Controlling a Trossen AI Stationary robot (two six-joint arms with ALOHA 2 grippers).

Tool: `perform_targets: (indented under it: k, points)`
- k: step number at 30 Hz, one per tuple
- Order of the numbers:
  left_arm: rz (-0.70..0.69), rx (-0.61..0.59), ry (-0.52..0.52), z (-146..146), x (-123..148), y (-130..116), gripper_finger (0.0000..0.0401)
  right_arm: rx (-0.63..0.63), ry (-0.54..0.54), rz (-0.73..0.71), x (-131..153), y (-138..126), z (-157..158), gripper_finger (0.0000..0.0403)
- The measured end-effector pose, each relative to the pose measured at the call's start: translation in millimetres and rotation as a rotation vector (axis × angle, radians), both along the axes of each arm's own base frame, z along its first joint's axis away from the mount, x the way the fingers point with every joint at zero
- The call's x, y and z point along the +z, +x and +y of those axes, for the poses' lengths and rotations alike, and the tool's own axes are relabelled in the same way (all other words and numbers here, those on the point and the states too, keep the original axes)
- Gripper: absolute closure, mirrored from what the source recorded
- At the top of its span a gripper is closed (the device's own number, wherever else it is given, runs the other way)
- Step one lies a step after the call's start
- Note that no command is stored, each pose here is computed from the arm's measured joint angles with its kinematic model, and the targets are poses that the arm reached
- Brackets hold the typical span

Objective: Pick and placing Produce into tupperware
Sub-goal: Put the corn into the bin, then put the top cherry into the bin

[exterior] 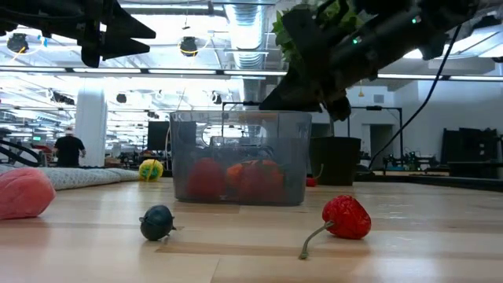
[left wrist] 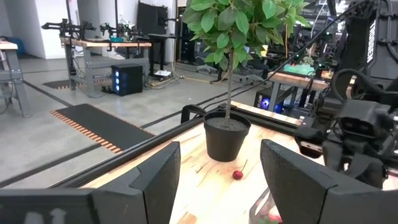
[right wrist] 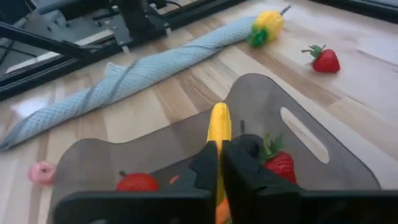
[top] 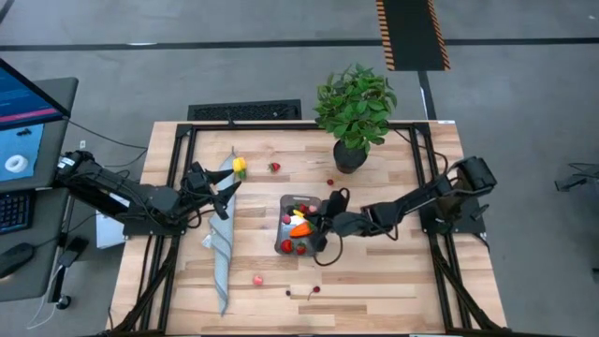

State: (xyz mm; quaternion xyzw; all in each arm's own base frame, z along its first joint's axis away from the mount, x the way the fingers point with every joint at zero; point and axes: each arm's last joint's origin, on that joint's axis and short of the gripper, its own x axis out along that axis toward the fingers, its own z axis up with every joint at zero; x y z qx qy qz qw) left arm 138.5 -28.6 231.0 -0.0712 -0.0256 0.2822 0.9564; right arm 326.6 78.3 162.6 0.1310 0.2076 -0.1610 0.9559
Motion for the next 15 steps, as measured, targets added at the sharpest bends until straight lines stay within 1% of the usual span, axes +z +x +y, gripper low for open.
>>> perform_targets:
  k: [4, 8, 10, 11, 15]
  points:
    - [0.000, 0.000, 0.000, 0.0, 0.0, 0.0, 0.0189, -0.005, 0.002, 0.006, 0.7, 0.2, -2.9, 0.0307]
    - [0.000, 0.000, 0.000, 0.0, 0.1, 0.0, 0.0189, 0.016, -0.006, -0.010, 5.6, -1.0, 1.5, 0.0272]
    - [0.000, 0.000, 0.000, 0.0, 0.0, 0.0, 0.0189, 0.031, -0.031, 0.013, 7.5, -4.7, 2.8, 0.0260]
    - [-0.003, 0.000, -0.004, 0.0, 0.1, 0.0, 0.0189, 0.033, -0.029, 0.001, 11.1, -5.4, 3.7, 0.0255]
    - [-0.003, 0.000, -0.005, 0.0, 0.0, 0.0, 0.0189, 0.007, -0.055, 0.000, 21.1, -11.6, 4.0, 0.0244]
